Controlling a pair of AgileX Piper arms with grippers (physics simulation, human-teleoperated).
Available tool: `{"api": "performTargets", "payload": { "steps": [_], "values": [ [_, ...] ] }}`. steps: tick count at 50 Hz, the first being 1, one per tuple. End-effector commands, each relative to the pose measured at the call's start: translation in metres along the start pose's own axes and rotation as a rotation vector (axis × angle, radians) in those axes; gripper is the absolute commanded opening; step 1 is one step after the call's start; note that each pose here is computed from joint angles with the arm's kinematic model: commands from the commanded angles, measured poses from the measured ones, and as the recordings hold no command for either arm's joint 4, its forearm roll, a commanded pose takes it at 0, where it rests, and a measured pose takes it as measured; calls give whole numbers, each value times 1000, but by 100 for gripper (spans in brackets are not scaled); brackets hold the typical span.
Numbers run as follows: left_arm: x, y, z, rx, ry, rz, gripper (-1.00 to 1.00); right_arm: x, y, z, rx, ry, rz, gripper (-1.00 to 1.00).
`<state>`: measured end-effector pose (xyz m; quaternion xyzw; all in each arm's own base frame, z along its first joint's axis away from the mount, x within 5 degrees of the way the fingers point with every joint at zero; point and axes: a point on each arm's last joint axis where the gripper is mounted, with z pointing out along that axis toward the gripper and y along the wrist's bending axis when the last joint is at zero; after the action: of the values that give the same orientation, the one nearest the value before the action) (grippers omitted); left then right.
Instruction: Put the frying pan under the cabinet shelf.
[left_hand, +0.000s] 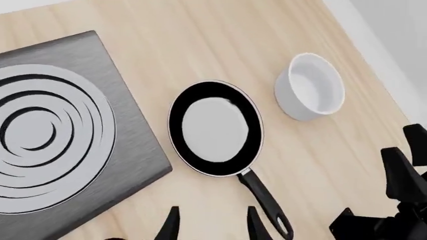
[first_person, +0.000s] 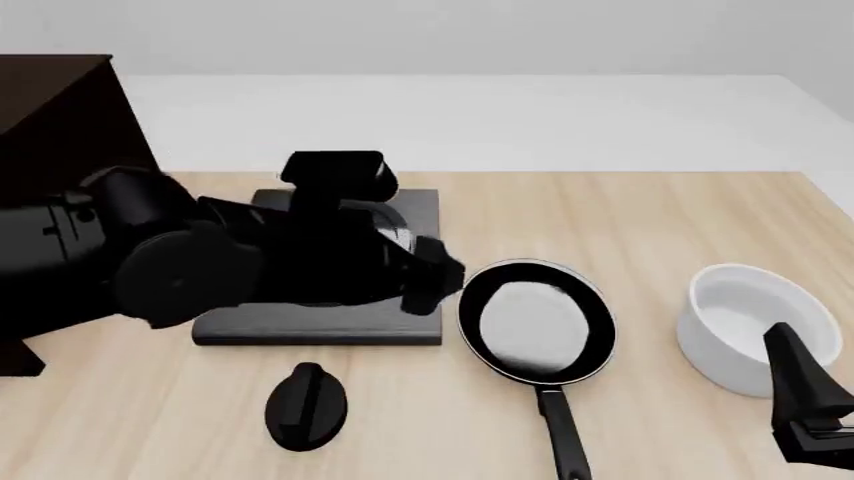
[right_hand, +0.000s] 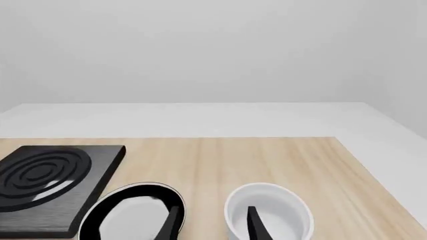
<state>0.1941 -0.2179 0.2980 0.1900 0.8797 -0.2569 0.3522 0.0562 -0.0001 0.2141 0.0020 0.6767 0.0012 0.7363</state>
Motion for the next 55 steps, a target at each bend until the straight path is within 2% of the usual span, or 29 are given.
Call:
{"api": "performTargets", "payload": {
  "steps": [1,7,15,20,21,22,23,34,35,36,37,55],
  "values": [
    [5,-24,14,47,43,-3,100,0,0,0,0,0,0,100],
    [15,-37,19,84,56,-19,100,0,0,0,0,0,0,100],
    [24,-43,27,104,63,-29,100,0,0,0,0,0,0,100],
    [32,-46,30,122,64,-53,100,0,0,0,0,0,0,100],
    [38,-48,30,135,66,-79,100,0,0,0,0,0,-1,100],
    [34,-46,31,129,60,-62,100,0,0,0,0,0,-1,100],
    [40,-50,30,147,61,-86,100,0,0,0,0,0,0,100],
    [49,-51,39,174,44,-124,100,0,0,0,0,0,0,100],
    [48,-51,41,171,41,-109,100,0,0,0,0,0,0,100],
    [52,-51,42,177,45,-133,100,0,0,0,0,0,0,100],
    [50,-51,44,174,41,-114,100,0,0,0,0,0,-1,100],
    [79,-59,67,212,66,-158,100,0,0,0,0,0,0,100]
  ]
}}
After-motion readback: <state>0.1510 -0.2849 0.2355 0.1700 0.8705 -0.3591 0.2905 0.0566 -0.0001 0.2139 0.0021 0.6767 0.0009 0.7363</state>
